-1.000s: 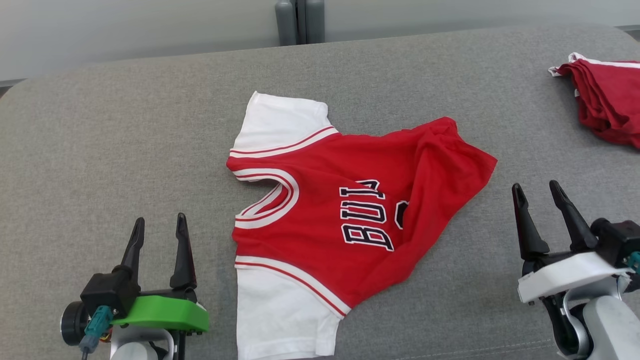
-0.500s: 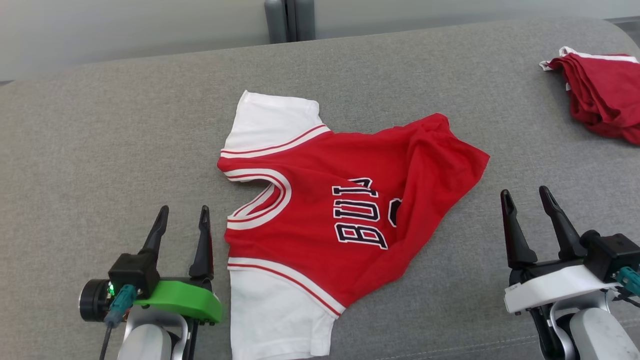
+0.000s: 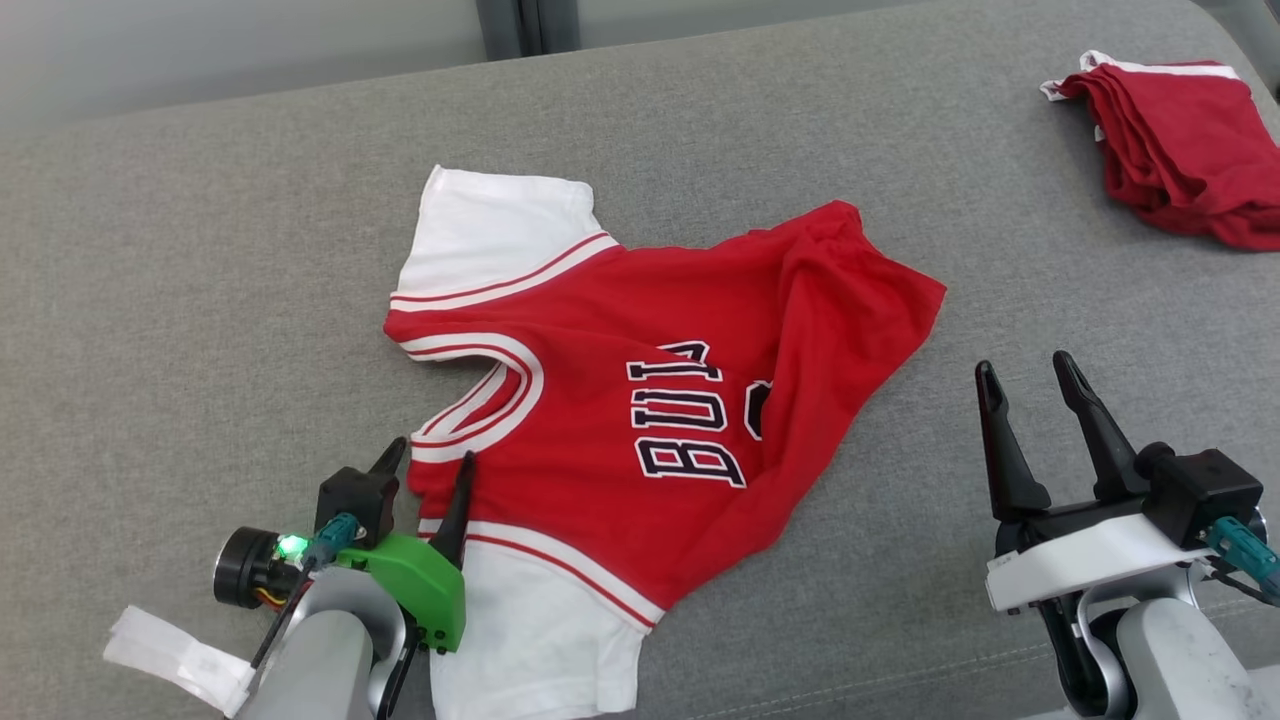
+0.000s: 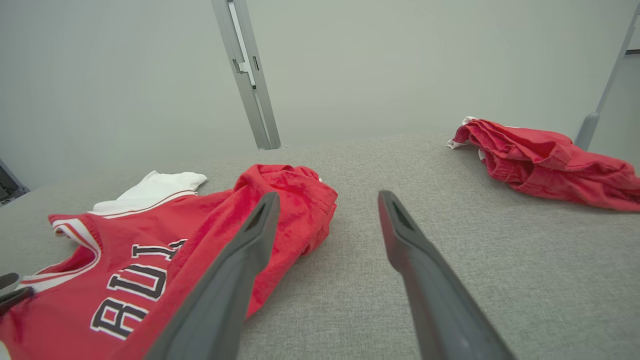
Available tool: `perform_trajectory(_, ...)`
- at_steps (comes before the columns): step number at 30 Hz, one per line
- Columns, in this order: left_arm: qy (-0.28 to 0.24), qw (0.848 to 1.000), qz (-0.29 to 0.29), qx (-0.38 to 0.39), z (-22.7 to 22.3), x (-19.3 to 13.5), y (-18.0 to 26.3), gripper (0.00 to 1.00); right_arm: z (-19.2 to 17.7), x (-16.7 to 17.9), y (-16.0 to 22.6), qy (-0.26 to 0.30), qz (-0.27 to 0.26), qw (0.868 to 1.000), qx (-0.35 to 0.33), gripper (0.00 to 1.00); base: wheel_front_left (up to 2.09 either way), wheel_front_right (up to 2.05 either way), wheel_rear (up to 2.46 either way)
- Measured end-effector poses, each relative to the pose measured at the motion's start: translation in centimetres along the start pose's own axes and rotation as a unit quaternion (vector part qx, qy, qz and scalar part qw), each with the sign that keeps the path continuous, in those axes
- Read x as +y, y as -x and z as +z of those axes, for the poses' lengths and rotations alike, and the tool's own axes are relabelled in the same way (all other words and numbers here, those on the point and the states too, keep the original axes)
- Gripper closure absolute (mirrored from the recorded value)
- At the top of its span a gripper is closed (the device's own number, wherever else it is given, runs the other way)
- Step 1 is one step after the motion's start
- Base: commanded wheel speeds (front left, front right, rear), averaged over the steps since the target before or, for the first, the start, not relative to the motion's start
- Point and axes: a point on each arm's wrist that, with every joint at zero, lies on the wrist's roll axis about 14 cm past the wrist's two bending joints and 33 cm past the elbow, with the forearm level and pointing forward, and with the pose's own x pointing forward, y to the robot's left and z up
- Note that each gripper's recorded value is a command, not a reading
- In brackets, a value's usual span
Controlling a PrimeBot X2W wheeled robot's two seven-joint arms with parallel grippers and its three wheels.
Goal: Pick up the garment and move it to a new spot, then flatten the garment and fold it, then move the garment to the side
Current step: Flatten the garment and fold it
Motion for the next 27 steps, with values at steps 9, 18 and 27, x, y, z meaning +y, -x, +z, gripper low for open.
perform_trajectory(9,0.009,0.999,-0.006,0.036,-1.4,-0.1,-1.3,1.00,-0.4,-0.5,0.3,0.001,-0.009,1.000,0.007,0.00,0.00,0.00,0.00)
perform_trajectory(18,0.044,0.993,0.102,-0.042,3.2,7.5,-0.6,1.00,-0.5,-0.6,0.3,0.004,-0.009,1.000,0.009,0.00,0.00,0.00,0.00)
perform_trajectory(27,0.053,0.987,0.145,-0.052,2.4,9.6,2.2,0.00,-1.1,-0.5,0.6,0.004,-0.010,1.000,0.018,0.00,0.00,0.00,0.00)
